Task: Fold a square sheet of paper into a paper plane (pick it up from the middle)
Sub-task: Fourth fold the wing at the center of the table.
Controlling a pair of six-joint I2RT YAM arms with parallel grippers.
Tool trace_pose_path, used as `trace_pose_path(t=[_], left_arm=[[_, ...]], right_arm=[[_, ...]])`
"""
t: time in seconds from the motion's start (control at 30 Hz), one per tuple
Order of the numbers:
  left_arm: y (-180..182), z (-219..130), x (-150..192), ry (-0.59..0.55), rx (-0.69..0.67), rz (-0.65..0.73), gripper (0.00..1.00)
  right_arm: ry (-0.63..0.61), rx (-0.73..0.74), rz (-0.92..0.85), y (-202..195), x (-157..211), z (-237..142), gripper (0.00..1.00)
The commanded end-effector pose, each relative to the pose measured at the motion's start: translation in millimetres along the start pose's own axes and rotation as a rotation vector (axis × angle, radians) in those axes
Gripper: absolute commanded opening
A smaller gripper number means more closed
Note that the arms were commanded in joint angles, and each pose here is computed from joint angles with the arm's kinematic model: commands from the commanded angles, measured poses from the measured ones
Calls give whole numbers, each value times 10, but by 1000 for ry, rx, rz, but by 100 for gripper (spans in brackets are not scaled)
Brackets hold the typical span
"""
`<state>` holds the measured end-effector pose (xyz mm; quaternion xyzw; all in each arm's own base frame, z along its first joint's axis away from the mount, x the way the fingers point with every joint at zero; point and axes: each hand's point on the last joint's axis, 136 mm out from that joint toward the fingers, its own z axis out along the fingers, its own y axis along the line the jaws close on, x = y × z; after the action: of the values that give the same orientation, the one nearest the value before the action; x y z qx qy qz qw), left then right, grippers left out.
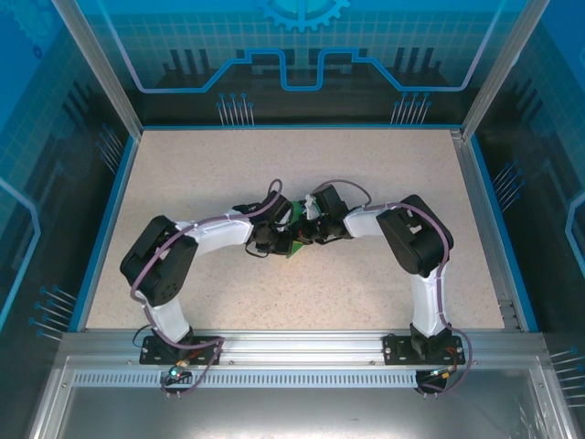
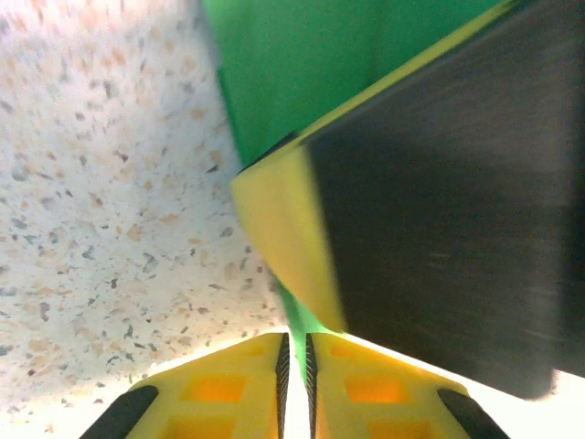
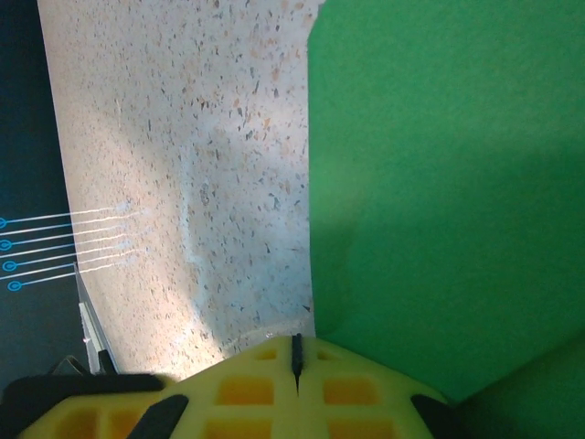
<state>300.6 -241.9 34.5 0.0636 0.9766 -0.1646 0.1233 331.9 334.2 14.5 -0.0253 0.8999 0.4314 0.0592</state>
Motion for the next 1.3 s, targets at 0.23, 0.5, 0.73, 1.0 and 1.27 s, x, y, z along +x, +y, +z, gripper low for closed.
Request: trace_pose_path(t=[0.23,0.5,0.73,1.0,1.27], left_arm=[[-346,-200,-191,-81,161,-15,8],[-334,64,-2,-11,209,-26,0],[-350,152,130,21,268,-24,0],[-290,-128,129,-43,299,-46,0],[-383,-54,25,-95,370,-79,0]], right_arm=[[69,95,100,-500,252,70,0],[78,84,102,-498,256,52,0],[84,91,101,-514,249,24,0],[86,101,95,-518,236,5,0],[86,100,89,-486,237,-7,0]])
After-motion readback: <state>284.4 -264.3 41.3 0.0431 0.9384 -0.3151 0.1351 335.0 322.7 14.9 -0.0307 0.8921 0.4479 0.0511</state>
